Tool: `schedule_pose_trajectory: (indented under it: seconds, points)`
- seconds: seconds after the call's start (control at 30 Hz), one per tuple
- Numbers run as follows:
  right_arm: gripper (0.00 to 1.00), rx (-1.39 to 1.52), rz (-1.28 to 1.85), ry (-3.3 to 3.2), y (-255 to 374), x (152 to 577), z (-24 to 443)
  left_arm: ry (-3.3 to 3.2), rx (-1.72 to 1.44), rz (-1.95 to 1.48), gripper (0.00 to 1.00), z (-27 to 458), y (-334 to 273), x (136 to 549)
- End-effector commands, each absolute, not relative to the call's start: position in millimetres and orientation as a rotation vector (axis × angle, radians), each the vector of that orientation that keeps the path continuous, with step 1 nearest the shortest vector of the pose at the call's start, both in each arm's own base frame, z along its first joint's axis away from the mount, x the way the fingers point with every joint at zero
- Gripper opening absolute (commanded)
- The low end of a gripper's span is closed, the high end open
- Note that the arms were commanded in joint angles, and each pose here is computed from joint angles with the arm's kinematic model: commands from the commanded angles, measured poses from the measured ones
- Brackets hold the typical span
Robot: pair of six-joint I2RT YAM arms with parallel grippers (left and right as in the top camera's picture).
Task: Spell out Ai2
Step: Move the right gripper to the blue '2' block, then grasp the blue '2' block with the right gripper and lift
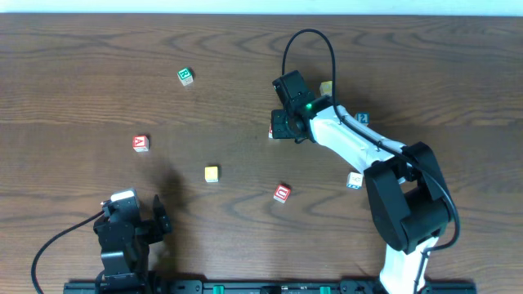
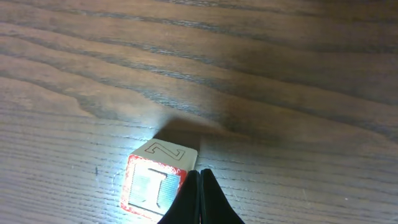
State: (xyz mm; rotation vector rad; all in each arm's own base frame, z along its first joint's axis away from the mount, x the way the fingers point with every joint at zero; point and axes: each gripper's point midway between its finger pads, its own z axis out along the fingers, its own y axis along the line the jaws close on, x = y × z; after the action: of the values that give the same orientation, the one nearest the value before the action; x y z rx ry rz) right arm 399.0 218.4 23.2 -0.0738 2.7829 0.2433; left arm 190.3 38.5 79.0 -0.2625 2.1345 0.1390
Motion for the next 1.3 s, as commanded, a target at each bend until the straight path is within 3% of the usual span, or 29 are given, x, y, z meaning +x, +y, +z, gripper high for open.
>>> schedule_pose_trajectory:
  seconds: [0.0, 0.57, 0.83, 1.27]
  points:
    - [0.01, -0.126, 0.26, 2.791, 225, 396, 19, 2.138, -0.269, 0.151, 0.95, 76, 41, 190]
    - [0.02, -0.065, 0.234, 2.806, 220, 394, 18, 2.138, -0.269, 0.151, 0.96, 76, 41, 189]
    - [0.01, 0.11, -0.049, 2.748, 163, 414, 46, 2.138, -0.269, 0.151, 0.95, 76, 41, 190]
    - [0.02, 0.288, -0.015, 2.794, 57, 420, 78, 2.138, -0.269, 0.151, 0.95, 76, 41, 190]
